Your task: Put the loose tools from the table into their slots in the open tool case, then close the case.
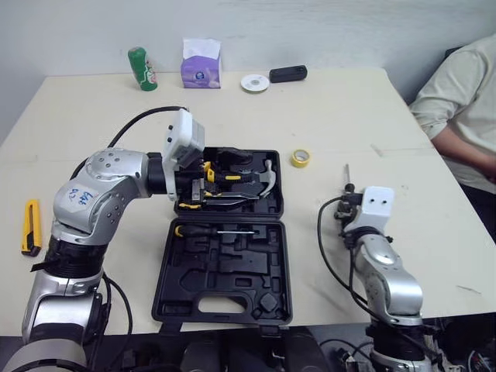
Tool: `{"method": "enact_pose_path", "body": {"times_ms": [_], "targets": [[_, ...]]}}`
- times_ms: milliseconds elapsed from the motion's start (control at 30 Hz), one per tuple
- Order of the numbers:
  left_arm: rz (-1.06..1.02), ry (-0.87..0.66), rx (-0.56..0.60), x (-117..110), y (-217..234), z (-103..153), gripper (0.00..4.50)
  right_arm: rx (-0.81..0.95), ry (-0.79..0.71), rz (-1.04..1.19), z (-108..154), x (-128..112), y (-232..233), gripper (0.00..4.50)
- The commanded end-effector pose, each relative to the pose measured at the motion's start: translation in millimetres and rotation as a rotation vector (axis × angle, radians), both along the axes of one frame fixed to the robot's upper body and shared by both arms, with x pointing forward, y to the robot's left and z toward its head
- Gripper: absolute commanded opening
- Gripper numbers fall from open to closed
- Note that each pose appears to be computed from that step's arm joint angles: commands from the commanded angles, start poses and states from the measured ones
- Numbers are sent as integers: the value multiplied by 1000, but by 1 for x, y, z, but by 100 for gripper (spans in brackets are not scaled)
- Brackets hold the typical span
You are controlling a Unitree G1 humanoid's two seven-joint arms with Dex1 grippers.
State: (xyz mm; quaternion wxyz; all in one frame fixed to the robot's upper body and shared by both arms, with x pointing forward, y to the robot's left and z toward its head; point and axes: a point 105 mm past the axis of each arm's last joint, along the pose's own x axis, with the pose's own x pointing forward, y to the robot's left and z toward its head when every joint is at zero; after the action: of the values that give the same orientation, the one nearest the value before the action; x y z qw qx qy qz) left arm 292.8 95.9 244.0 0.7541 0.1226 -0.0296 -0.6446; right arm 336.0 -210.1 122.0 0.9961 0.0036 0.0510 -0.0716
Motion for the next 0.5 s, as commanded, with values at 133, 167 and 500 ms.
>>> {"method": "enact_pose_path", "body": {"times_ms": [133, 167, 500], "targets": [[83, -23, 39, -12, 33, -5, 450, -6, -159, 373, 61, 2, 25, 111], [103, -10, 55, -15, 39, -9, 450, 4, -147, 469, 66, 2, 35, 111], [197, 96, 373, -54, 96, -65, 450, -177, 92, 1368, 70, -47, 126, 111]]}}
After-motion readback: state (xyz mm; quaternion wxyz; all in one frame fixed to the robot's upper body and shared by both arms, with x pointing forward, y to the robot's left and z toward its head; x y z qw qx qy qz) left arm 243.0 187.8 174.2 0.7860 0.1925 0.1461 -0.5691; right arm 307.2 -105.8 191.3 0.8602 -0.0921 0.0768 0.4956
